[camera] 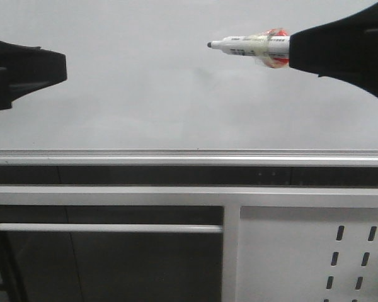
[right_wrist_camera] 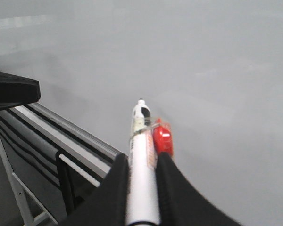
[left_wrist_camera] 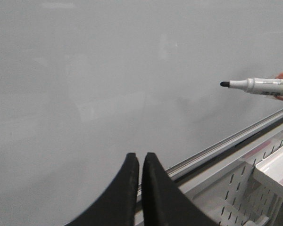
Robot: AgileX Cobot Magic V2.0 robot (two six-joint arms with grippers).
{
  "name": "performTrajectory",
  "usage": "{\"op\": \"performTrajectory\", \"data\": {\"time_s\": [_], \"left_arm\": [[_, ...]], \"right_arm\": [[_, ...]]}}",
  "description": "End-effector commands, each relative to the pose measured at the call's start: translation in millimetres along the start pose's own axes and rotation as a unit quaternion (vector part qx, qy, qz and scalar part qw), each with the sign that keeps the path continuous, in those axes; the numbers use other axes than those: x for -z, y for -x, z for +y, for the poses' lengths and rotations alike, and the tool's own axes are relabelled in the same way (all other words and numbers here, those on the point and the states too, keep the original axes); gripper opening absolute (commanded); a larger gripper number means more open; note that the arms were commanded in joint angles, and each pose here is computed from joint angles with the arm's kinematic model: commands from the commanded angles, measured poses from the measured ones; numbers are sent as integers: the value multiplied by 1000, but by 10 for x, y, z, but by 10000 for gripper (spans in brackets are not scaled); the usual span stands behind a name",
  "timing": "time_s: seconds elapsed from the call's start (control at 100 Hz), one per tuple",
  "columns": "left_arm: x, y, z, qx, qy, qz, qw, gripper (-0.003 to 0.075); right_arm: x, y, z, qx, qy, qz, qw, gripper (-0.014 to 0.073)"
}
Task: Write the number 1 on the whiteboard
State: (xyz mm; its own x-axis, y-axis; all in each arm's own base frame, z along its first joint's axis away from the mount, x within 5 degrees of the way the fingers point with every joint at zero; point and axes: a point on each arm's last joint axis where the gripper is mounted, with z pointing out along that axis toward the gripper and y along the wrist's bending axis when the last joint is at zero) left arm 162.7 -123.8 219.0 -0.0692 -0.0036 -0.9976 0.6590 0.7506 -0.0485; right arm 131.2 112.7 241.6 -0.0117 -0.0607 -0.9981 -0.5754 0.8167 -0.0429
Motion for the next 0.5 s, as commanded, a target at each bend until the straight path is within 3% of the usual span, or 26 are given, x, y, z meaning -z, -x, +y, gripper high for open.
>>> {"op": "performTrajectory", "data": {"time_s": [0.0, 0.49], "left_arm": [[-34, 165, -18, 5, -8, -74, 997, -18], [-74, 155, 1, 15, -3, -97, 995, -18]], "right_arm": [[-33, 245, 2, 15, -4, -66, 998, -50], [-196, 291, -49, 38, -32, -72, 996, -50]]}}
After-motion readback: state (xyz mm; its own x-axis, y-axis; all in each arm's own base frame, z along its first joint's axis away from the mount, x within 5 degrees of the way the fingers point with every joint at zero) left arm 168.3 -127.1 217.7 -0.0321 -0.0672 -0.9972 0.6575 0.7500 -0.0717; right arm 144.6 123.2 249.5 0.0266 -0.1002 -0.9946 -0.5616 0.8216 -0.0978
